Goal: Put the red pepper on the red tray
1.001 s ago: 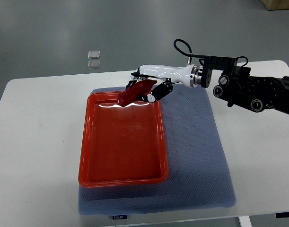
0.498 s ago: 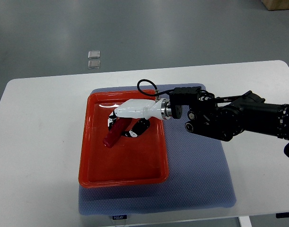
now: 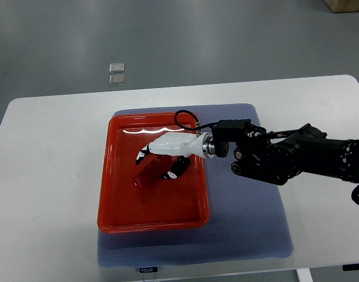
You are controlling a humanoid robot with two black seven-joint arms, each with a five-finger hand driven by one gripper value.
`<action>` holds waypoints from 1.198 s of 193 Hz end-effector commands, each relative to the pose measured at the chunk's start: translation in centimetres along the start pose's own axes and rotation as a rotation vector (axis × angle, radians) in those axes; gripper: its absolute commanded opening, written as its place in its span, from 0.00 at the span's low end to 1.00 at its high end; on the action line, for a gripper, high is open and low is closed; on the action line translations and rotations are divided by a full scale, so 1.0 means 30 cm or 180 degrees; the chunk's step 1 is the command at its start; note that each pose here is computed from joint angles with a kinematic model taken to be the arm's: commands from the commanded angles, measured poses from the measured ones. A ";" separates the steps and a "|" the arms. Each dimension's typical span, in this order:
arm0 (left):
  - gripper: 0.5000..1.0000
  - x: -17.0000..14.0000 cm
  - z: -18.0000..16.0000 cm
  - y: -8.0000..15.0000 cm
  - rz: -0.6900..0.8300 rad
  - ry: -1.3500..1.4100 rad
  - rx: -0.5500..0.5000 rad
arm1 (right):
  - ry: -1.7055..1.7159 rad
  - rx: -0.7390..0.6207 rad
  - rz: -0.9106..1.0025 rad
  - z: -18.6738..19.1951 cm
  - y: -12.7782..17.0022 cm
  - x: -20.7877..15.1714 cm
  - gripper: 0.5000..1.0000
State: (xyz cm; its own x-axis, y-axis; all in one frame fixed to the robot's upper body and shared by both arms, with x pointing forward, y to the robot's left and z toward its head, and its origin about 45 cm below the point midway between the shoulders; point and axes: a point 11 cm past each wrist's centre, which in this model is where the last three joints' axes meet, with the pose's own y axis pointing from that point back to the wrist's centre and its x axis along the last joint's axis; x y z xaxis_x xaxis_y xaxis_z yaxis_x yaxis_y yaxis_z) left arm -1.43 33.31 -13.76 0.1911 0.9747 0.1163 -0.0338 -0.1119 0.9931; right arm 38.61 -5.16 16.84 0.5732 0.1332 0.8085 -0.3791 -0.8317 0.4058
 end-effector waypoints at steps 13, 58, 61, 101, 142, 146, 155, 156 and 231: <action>1.00 0.000 0.002 0.000 0.0000 0.0000 -0.0005 | -0.0067 0.0000 0.0103 0.009 0.011 0.027 0.82; 1.00 0.000 -0.001 0.000 -0.0001 0.0001 -0.0001 | -0.1050 -0.0134 0.0698 0.105 0.109 0.167 0.82; 1.00 0.000 0.001 0.000 0.0000 -0.0004 0.0000 | -0.1224 -0.0135 0.0748 0.117 0.122 0.173 0.82; 1.00 0.000 0.002 0.000 0.0000 0.0000 -0.0005 | -0.2617 -0.0100 0.1496 0.245 0.267 0.252 0.82; 1.00 0.000 0.001 0.000 0.0000 -0.0004 0.0000 | -0.4018 -0.0436 0.2102 0.407 0.368 0.166 0.82; 1.00 0.000 0.002 0.000 0.0000 0.0000 -0.0005 | -0.4145 -0.0468 0.2150 0.419 0.373 0.152 0.82; 1.00 0.000 0.001 0.000 0.0000 0.0000 0.0000 | -0.4380 -0.0511 0.2215 0.440 0.382 0.123 0.83; 1.00 0.000 0.001 0.000 0.0000 0.0000 0.0000 | -0.4436 -0.0519 0.2230 0.444 0.385 0.113 0.83; 1.00 0.000 0.001 0.000 0.0000 0.0000 0.0000 | -0.5184 -0.0514 0.2733 0.519 0.440 0.065 0.83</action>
State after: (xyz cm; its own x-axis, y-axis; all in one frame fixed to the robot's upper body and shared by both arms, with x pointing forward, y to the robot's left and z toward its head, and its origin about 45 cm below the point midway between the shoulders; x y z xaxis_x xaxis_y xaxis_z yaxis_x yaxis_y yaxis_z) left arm -1.42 33.31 -13.76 0.1910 0.9747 0.1163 -0.0343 -0.1118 0.9931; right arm 45.94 -23.90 17.19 0.2378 -0.9160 -0.3231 -0.9038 -0.3305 0.2718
